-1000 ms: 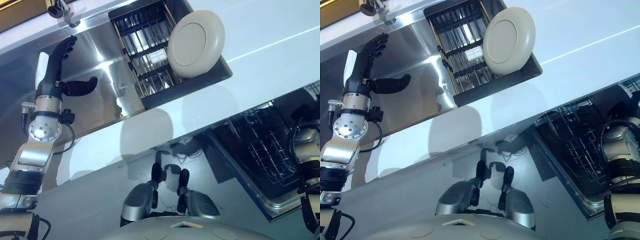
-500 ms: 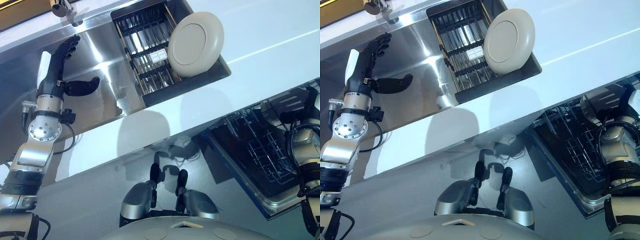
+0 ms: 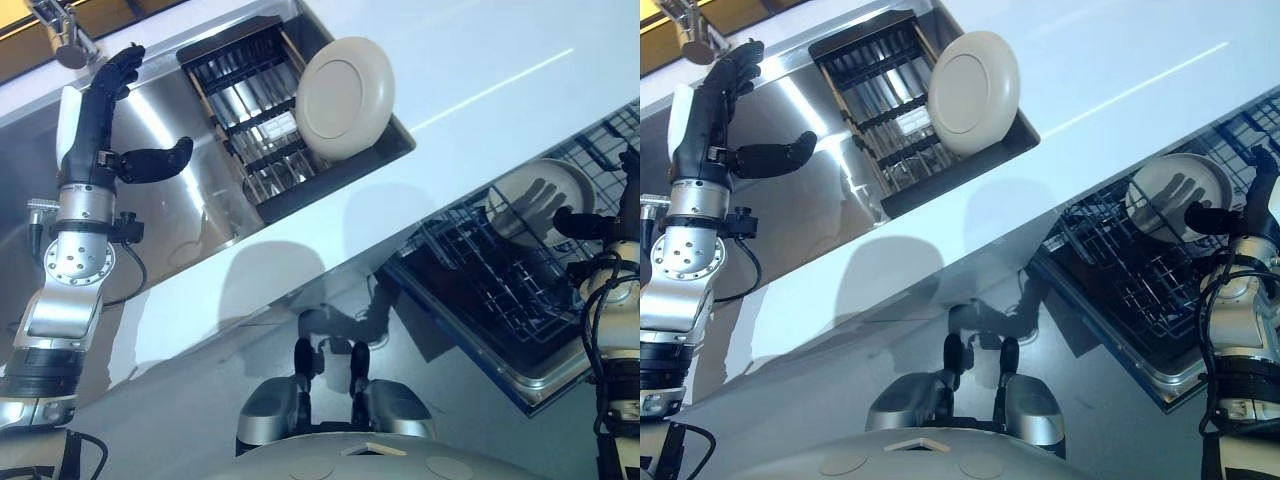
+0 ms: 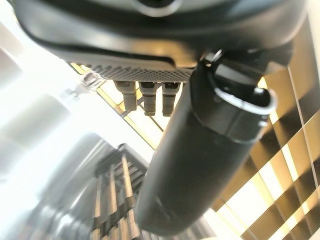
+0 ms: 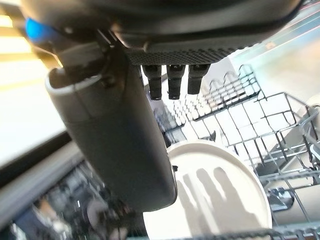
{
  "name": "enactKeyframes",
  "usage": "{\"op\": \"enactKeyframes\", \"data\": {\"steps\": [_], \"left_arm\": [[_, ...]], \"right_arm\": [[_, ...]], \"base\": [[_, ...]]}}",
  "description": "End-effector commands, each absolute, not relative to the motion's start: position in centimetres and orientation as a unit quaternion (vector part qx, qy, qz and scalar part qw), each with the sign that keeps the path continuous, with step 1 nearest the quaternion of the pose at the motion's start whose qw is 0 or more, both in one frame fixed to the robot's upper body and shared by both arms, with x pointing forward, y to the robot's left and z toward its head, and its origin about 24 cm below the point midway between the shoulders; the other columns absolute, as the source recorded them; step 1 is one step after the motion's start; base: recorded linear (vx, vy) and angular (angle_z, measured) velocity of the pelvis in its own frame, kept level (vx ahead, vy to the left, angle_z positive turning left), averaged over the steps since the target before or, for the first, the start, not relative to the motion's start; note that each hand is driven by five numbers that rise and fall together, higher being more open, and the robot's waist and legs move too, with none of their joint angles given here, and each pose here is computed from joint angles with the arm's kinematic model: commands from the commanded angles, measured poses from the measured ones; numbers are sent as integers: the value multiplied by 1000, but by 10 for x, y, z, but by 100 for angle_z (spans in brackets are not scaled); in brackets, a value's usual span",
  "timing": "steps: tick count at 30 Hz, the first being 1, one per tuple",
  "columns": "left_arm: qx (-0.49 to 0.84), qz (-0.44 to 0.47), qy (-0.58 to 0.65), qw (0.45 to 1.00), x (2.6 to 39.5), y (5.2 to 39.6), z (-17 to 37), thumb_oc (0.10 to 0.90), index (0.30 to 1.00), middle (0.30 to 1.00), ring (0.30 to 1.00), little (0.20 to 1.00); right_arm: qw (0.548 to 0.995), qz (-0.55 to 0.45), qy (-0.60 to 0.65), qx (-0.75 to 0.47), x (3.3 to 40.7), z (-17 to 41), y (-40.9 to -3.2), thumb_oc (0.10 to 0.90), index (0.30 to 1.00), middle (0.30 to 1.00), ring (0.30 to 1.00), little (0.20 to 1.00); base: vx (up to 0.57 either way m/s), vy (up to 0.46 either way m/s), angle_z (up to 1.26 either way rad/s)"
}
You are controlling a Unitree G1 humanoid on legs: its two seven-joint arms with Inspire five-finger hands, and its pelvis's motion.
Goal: Pick up plates and place into dishwasher.
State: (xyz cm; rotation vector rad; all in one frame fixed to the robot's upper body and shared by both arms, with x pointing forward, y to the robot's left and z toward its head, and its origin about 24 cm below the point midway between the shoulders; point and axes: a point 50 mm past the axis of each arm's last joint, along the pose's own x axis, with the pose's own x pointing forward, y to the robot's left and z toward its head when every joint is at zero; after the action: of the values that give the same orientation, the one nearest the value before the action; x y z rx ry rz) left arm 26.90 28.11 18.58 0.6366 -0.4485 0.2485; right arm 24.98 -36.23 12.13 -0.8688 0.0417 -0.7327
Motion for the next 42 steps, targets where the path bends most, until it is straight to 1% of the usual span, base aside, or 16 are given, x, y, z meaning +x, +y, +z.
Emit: {"op": "enactKeyframes", "data": {"steps": [1,7,10,12,14,15,18,19,21,23,25,28,32,35,39,42], "left_arm": [[327,150,-291,887,255,286,205,800,900,900,900,900],[344,160,-299,875,257,286,211,800,900,900,900,900],[355,162,-304,869,258,286,215,800,900,900,900,900],[365,161,-305,865,258,286,218,800,900,900,900,900],[380,160,-308,857,258,287,221,800,900,900,900,900],[389,160,-309,853,257,287,222,800,900,900,900,900],[416,161,-308,840,256,291,223,800,900,900,900,900],[422,162,-308,837,257,291,224,800,900,900,900,900],[433,164,-305,833,259,292,227,800,900,900,900,900],[446,169,-300,826,262,295,234,800,900,900,900,900],[464,178,-294,816,265,301,244,800,900,900,900,900],[490,198,-283,800,271,311,268,800,900,900,900,900],[521,228,-263,780,274,325,294,800,900,900,900,900],[542,237,-245,768,279,332,304,800,900,900,900,900],[561,234,-229,760,284,332,315,800,900,900,900,900],[589,213,-217,749,290,327,328,800,900,900,900,900]], "right_arm": [[814,-386,-117,-418,240,164,-359,800,900,900,900,900],[803,-400,-215,-386,232,178,-340,800,900,900,900,900],[827,-354,-254,-357,233,180,-324,800,900,900,900,900],[876,-263,-261,-309,238,177,-306,800,900,900,900,900],[941,-118,-226,-224,245,165,-285,800,900,900,900,900],[958,-55,-204,-193,246,156,-274,800,900,900,900,900],[982,79,-137,-102,246,120,-247,800,900,900,900,900],[986,98,-117,-63,246,111,-242,800,900,900,900,900],[984,148,-82,-55,243,87,-222,800,900,900,900,900],[984,166,-52,-31,240,73,-209,800,900,900,900,900],[982,171,-34,-70,235,59,-199,800,900,900,900,900],[992,99,-20,-76,232,47,-200,800,900,900,900,900],[970,52,-110,-212,226,69,-205,800,900,900,900,900],[970,19,-98,-221,227,68,-216,800,900,900,900,900],[966,72,-21,-248,223,41,-216,800,900,900,900,900],[942,159,64,-290,211,12,-213,800,900,900,900,900]], "base": [[-42,95,-7],[-21,105,-11],[-7,89,-13],[3,87,-15],[-5,72,-9],[-9,71,-7],[-2,66,-14],[40,66,-15],[42,65,-9],[14,65,-7],[26,78,-10],[17,72,-14],[18,76,-14],[24,51,-15],[20,19,-18],[26,-22,-12]]}}
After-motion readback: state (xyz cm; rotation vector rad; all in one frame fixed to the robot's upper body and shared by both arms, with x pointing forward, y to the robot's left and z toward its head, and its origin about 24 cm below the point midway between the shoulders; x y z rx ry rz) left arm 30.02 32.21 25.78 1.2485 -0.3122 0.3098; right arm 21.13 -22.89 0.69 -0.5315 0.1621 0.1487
